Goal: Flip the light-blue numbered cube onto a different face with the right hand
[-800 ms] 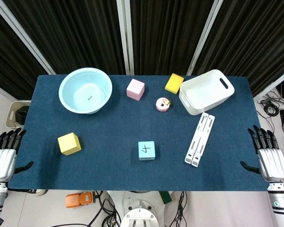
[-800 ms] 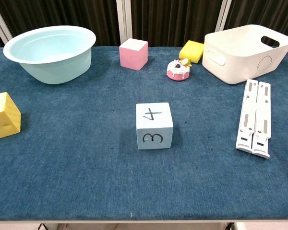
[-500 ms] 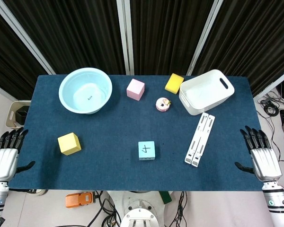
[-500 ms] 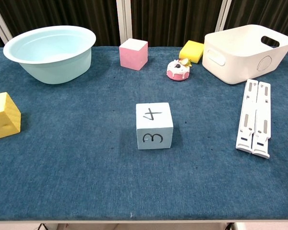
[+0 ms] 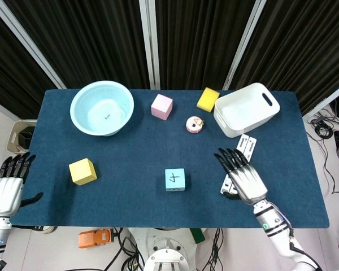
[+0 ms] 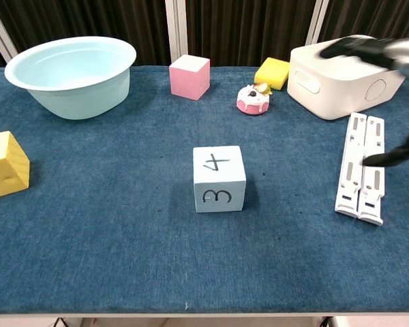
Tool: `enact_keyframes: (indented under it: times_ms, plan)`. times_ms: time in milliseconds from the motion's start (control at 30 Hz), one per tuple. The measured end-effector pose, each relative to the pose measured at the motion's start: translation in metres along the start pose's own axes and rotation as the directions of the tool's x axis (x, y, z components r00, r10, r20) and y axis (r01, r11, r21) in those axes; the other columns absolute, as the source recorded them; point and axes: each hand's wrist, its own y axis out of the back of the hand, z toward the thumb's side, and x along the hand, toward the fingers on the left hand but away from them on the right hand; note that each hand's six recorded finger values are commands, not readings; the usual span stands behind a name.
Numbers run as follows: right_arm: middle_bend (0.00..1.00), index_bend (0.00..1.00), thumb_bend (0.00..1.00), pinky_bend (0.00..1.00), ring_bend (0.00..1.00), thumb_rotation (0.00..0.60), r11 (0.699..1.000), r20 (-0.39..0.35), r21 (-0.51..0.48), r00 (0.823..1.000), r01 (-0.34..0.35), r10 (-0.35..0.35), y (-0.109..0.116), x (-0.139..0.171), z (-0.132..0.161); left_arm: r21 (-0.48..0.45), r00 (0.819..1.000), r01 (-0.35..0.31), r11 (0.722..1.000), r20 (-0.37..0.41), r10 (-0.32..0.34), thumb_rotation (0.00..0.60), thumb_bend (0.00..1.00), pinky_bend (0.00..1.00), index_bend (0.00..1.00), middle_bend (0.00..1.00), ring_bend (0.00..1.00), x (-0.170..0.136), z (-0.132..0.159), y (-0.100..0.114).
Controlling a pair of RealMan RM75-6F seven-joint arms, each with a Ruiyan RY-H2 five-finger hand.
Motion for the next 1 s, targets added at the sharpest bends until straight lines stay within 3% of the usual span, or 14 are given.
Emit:
enact_keyframes:
  times_ms: [267, 467, 733, 1000]
  plan:
    - [0.07, 0.00, 0.13, 0.15, 0.02, 0.600, 0.994, -0.069, -0.037, 0.993, -0.098, 0.095, -0.032, -0.060, 0.080, 0.006, 1.000, 0.006, 1.000, -0.023, -0.006, 0.600, 0.00, 0.00, 0.07, 0.01, 0.00, -0.007, -0.010, -0.001]
    - [0.11, 0.07, 0.13, 0.19, 0.06, 0.600, 0.989, -0.060, 0.007, 0.987, -0.147, 0.147, -0.045, -0.090, 0.118, 0.003, 0.999, 0.009, 1.000, -0.033, -0.009, 0.600, 0.00, 0.00, 0.07, 0.01, 0.00, -0.009, -0.012, -0.003]
    - [0.18, 0.21, 0.13, 0.22, 0.13, 0.600, 0.977, -0.006, 0.121, 0.984, -0.174, 0.176, -0.057, -0.113, 0.142, 0.003, 1.000, 0.015, 1.000, -0.027, -0.015, 0.600, 0.00, 0.00, 0.07, 0.01, 0.00, -0.007, -0.011, -0.005]
    - [0.21, 0.25, 0.13, 0.23, 0.15, 0.600, 0.952, 0.041, 0.209, 0.974, -0.225, 0.221, -0.070, -0.117, 0.149, 0.005, 0.999, 0.024, 1.000, -0.033, -0.024, 0.600, 0.00, 0.00, 0.07, 0.01, 0.00, -0.006, -0.012, -0.008]
